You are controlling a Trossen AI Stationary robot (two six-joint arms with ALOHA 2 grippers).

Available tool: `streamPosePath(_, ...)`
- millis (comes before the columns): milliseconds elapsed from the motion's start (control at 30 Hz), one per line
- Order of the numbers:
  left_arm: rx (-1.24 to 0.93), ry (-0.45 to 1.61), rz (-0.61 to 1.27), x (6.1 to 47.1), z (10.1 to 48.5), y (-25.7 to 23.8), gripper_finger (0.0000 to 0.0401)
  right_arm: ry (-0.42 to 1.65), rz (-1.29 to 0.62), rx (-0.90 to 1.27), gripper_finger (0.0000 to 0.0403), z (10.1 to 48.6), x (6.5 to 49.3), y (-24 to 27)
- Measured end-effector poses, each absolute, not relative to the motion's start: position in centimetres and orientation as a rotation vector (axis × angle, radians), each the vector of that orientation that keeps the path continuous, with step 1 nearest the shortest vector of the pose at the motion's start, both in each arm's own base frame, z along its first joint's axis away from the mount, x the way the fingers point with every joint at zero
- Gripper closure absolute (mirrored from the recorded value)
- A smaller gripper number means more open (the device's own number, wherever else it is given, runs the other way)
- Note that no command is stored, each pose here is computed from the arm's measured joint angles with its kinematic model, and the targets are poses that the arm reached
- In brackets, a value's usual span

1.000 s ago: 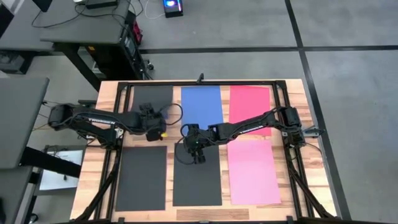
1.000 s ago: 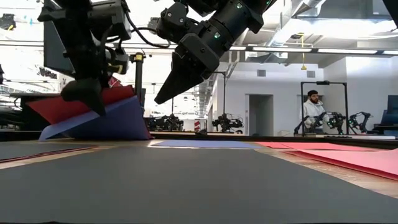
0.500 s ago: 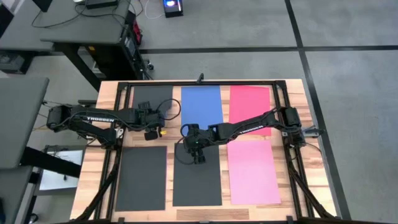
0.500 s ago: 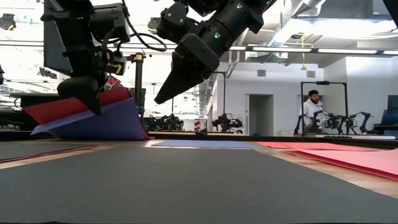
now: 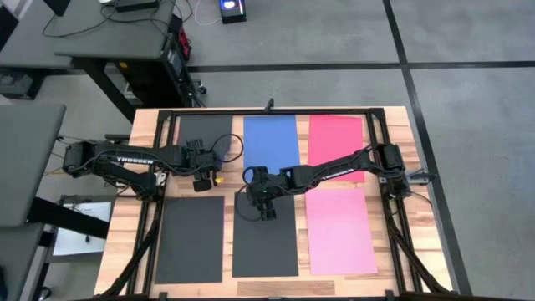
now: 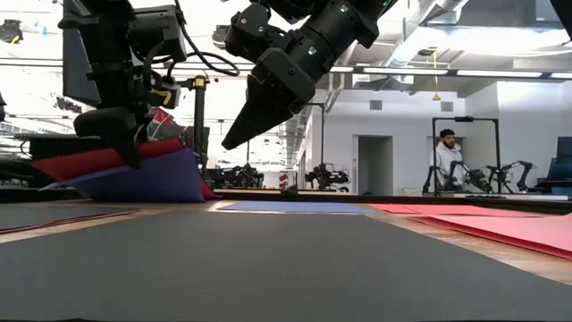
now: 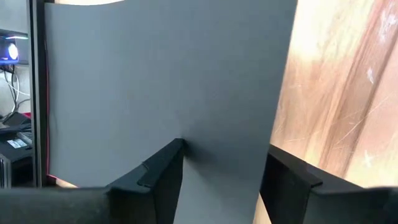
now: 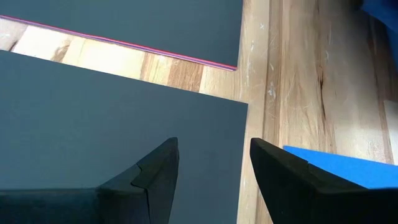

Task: Organize paper
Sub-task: Stack the black paper on top of the black paper

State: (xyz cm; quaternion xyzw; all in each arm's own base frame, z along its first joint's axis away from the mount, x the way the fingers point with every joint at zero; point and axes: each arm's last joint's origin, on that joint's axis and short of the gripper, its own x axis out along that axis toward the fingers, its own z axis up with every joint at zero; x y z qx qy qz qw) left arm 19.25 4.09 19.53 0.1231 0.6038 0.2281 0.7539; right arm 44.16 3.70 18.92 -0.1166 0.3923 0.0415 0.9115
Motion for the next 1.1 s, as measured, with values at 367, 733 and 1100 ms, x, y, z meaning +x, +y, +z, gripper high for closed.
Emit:
streamPosePath(367, 0.284, 1.325, 0.477, 19.3, 19.5, 4.1, 0.0235, 0.727, 0.077, -0.244, 0.0216, 19.5, 44.7, 3.5)
streamPosePath(733, 0.282, 1.327, 0.480, 19.2, 19.5, 4.2, 0.0235, 0.537, -0.097, -0.602, 0.0216, 18.3, 47.3, -1.3)
streamPosePath(1100, 0.268, 1.339, 0.501, 19.1, 19.5, 4.8, 0.0235, 0.571, -0.269, -0.747, 0.0216, 12.9, 50.5, -4.3)
